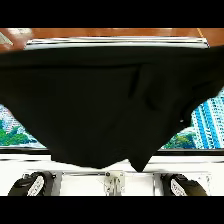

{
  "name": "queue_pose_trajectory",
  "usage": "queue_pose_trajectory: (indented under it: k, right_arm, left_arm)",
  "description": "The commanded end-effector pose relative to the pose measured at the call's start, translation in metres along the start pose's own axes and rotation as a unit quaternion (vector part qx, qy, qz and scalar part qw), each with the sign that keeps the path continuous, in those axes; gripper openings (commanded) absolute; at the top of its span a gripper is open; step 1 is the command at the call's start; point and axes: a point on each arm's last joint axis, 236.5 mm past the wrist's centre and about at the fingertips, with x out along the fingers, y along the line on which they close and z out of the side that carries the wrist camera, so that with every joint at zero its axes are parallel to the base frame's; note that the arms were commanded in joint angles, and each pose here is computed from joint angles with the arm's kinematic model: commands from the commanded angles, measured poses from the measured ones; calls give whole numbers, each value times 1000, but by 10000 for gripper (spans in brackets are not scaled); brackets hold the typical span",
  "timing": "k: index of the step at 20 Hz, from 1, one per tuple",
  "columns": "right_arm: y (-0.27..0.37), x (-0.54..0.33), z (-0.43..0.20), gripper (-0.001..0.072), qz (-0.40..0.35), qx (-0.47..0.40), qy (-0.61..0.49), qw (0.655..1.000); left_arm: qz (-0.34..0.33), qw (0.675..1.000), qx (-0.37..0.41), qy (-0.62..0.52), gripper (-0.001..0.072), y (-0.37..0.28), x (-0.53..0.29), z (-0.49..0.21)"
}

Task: Fold the shirts.

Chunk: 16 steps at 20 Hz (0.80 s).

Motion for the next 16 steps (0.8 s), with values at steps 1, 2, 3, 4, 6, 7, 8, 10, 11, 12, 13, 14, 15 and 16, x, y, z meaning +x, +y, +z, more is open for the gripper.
queue_pose_trajectory:
  k: [1, 2, 3, 4, 6, 7, 8, 10, 11, 12, 13, 14, 15, 16]
  right_arm:
    - [-16, 112, -32, 59, 34, 64, 111, 991]
    - [-20, 150, -32, 59, 48, 82, 109, 990]
    - [-22, 190, -30, 59, 64, 105, 102, 987]
    - [-22, 224, -29, 59, 82, 129, 96, 983]
    - [-18, 286, -35, 59, 121, 186, 93, 971]
    - [-15, 313, -45, 59, 139, 215, 101, 961]
    - [-11, 336, -61, 60, 153, 236, 122, 952]
    - [-3, 370, -100, 59, 160, 248, 174, 940]
    - [4, 383, -119, 59, 165, 250, 199, 933]
    - [13, 394, -135, 59, 170, 250, 221, 928]
    - [20, 403, -147, 60, 173, 249, 235, 924]
    - [28, 410, -155, 88, 175, 247, 244, 921]
    - [32, 413, -158, 208, 177, 246, 246, 921]
    - [33, 414, -157, 483, 177, 244, 244, 922]
  left_arm:
    - [4, 990, -30, 136, 40, 28, 83, -76]
    - [4, 985, -37, 167, 40, 36, 107, -92]
    - [2, 981, -47, 190, 40, 43, 134, -106]
    - [-2, 976, -57, 208, 40, 47, 157, -119]
    - [-22, 964, -87, 250, 40, 48, 203, -153]
    - [-36, 956, -106, 270, 40, 44, 220, -169]
    - [-52, 947, -126, 291, 40, 39, 236, -188]
    - [-77, 928, -163, 325, 40, 29, 260, -218]
    - [-88, 918, -183, 340, 40, 23, 271, -232]
    - [-95, 908, -206, 353, 40, 19, 279, -245]
    - [-98, 899, -222, 364, 49, 16, 285, -255]
    - [-100, 892, -233, 374, 141, 14, 291, -265]
    - [-102, 887, -241, 380, 315, 13, 294, -270]
    - [-100, 884, -248, 384, 497, 13, 293, -273]
